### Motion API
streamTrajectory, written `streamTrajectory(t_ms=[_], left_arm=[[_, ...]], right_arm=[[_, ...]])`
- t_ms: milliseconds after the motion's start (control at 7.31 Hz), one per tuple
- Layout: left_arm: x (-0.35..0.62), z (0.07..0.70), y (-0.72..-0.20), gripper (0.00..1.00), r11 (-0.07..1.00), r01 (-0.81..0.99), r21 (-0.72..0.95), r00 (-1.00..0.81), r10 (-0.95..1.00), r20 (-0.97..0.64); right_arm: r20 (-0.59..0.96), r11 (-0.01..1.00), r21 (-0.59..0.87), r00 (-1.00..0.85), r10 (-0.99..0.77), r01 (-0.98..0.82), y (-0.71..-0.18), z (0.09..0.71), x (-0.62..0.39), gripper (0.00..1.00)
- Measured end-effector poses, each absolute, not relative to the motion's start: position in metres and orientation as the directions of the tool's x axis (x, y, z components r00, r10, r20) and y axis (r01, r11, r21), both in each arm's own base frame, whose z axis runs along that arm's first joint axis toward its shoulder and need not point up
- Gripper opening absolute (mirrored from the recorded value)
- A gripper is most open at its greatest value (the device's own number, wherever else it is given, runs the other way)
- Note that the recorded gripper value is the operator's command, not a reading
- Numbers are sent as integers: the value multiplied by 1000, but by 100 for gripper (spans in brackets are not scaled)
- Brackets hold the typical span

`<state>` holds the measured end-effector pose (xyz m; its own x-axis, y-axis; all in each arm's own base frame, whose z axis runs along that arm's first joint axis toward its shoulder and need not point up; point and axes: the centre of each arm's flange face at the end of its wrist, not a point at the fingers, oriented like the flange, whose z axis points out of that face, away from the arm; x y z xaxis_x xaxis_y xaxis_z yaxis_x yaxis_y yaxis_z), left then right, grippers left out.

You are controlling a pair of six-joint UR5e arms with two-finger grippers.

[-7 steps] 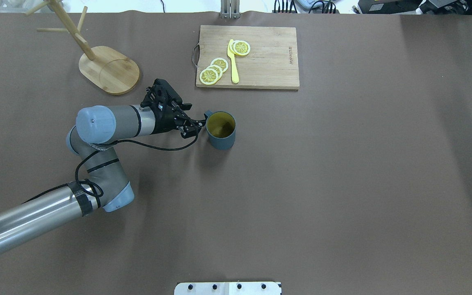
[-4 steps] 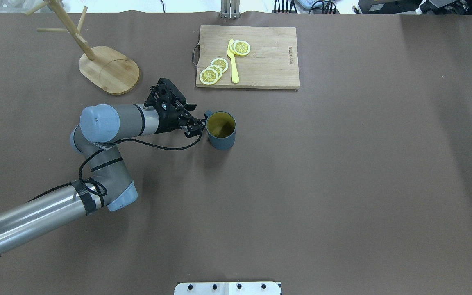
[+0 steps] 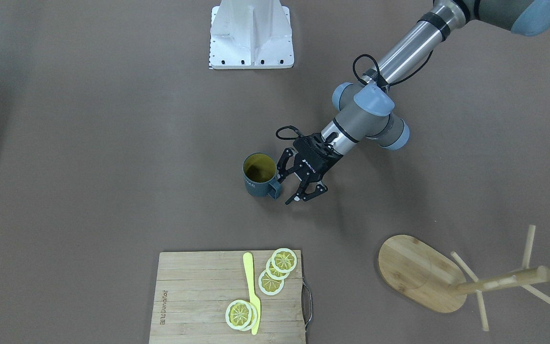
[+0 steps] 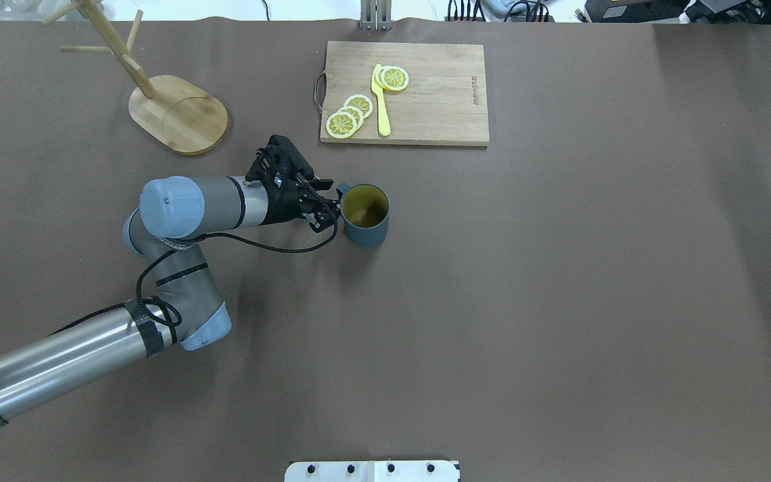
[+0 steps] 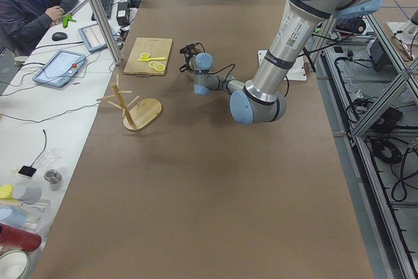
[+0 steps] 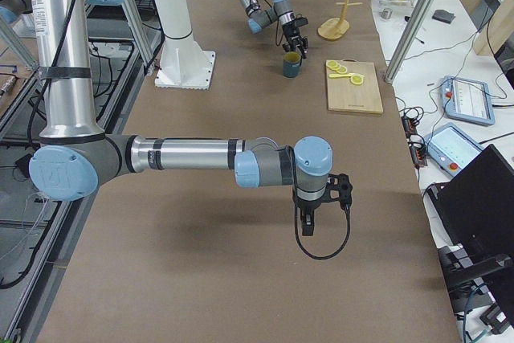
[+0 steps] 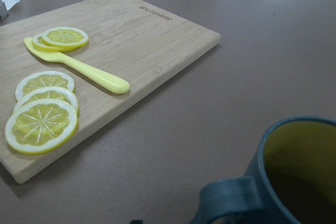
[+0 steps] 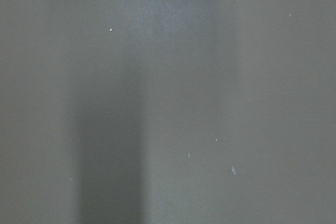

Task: Hang cup on storage rack
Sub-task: 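Reach the left gripper to the mug handle and close on it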

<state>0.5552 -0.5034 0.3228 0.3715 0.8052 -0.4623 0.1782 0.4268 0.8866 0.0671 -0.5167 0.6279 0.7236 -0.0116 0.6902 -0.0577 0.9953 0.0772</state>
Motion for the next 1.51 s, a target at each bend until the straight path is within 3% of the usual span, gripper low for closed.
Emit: streamTrajectory(t_ms=[548,821,958,1095,1232,1506], left_arm=[[556,320,-503,45,422,178,889,365,810,-459],[557,314,-504,40,419,185,889,362,812,-458],[557,313,-504,30,418,186,889,362,812,-458],[557,312,-504,11,418,186,889,362,812,-458],[556,312,-505,0,419,187,889,362,812,-458],[556,311,-505,0,430,194,882,358,806,-472]], right_arm=[[690,995,78,723,-12,-58,-517,627,67,100],[690,995,80,723,-13,-58,-518,626,67,100],[690,995,80,723,-13,-58,-518,626,67,100],[690,995,81,723,-13,-59,-518,626,67,100],[690,995,81,723,-14,-59,-519,625,67,100],[690,995,83,723,-15,-59,-520,624,67,100]])
